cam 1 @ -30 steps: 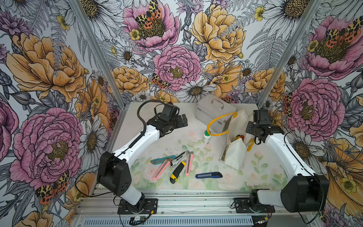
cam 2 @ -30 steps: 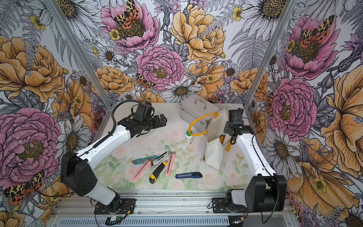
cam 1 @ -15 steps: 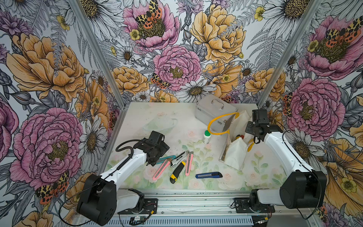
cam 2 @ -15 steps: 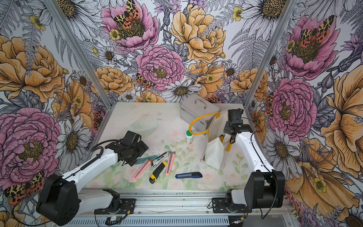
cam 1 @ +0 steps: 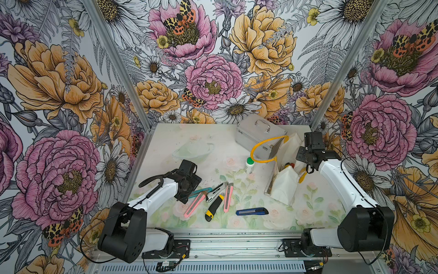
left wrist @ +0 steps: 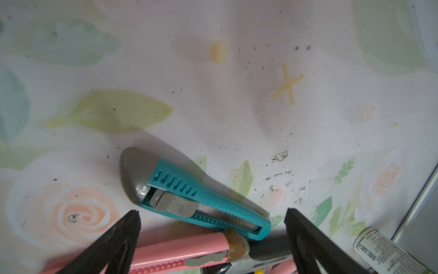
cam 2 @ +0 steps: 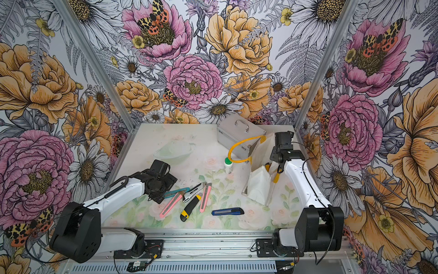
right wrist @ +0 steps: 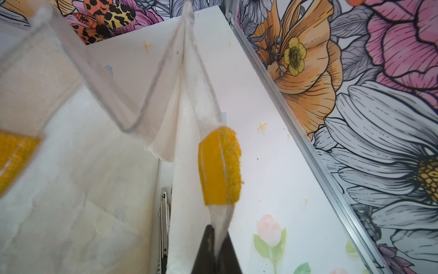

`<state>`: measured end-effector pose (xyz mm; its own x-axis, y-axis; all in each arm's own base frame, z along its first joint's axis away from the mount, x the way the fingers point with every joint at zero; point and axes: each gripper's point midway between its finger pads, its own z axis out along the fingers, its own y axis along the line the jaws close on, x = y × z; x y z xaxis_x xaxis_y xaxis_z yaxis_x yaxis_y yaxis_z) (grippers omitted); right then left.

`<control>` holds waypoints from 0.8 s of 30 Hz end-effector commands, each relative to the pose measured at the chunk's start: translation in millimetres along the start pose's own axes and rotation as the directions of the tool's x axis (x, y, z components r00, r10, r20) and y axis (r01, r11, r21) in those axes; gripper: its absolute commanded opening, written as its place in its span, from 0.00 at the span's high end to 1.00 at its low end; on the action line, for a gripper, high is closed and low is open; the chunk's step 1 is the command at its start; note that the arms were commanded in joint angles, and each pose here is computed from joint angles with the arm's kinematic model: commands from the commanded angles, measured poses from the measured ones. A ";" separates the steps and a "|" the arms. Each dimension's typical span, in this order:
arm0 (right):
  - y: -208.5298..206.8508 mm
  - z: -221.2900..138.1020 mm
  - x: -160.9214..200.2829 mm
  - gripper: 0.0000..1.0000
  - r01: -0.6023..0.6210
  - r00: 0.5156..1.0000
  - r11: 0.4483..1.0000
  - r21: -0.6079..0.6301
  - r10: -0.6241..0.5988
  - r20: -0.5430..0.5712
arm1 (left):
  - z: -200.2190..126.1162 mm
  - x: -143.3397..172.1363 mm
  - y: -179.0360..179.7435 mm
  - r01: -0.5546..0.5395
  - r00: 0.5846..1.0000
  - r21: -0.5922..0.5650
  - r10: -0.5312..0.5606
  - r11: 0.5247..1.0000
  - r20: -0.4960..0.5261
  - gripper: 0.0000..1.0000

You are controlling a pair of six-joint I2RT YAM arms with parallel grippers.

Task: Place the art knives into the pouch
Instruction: Adjust the utility knife at the center of the board.

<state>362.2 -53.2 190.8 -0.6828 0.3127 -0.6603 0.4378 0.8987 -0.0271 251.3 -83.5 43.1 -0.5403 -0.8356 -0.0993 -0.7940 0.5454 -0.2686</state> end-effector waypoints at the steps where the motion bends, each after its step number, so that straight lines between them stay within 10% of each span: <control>1: -7.1 -5.3 -10.9 1.00 -0.032 0.998 0.999 0.026 0.031 0.047 | 8.8 -2.8 -4.3 0.013 1.000 -0.001 -0.013 1.000 -0.018 0.03; 15: -11.7 -9.6 -14.5 1.00 -0.031 0.997 0.999 0.042 0.029 0.065 | 38.6 -26.8 -88.7 -0.219 0.975 0.014 0.218 0.976 0.039 0.11; 24: -18.3 -17.7 -17.7 1.00 -0.033 0.995 0.998 0.055 0.028 0.091 | 69.7 -8.0 -122.5 -0.447 0.895 -0.018 0.446 0.894 -0.021 0.33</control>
<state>357.7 -59.2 202.9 -0.6564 0.3081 -0.6887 0.4587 0.8877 -0.0400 381.8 -143.8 25.9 -0.7769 -0.5963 -0.2019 -0.5490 0.7987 -0.2464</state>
